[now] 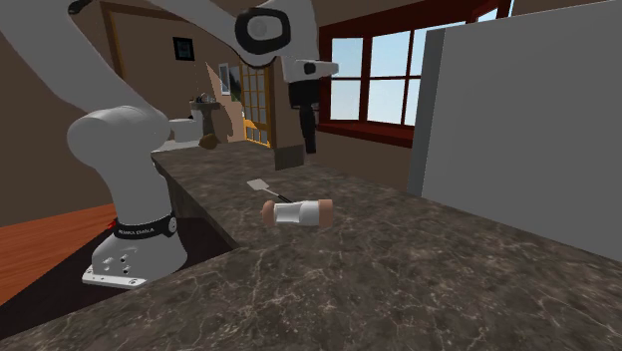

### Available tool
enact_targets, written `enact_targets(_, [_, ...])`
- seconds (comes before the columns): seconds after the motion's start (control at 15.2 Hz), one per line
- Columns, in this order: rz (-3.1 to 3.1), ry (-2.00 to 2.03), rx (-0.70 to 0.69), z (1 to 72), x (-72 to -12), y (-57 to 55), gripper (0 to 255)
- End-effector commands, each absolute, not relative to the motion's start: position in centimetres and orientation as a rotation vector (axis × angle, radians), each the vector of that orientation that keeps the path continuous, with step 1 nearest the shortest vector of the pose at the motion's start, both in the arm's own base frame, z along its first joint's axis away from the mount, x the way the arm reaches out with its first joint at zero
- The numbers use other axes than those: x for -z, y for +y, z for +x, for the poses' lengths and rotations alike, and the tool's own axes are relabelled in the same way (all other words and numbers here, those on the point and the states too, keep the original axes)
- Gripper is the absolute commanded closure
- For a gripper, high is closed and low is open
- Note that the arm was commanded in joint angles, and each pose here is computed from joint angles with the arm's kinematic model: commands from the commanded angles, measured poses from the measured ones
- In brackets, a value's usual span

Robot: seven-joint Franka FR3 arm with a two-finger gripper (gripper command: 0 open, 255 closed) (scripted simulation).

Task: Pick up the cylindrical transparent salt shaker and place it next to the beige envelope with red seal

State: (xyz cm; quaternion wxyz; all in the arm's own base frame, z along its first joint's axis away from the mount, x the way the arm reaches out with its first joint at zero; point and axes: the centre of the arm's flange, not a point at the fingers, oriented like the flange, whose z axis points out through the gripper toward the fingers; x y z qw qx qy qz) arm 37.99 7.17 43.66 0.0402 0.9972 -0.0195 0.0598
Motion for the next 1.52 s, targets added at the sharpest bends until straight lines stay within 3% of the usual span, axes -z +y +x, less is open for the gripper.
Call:
enact_targets(0.0, [3.047, -0.029, -0.201, 37.0, -41.2, 7.2, 0])
enact_targets(0.59, [3.006, 0.105, -0.263, 32.5, -29.8, 7.5, 0])
enact_targets(1.45, [3.005, 0.105, -0.263, 33.2, -25.9, 7.0, 0])
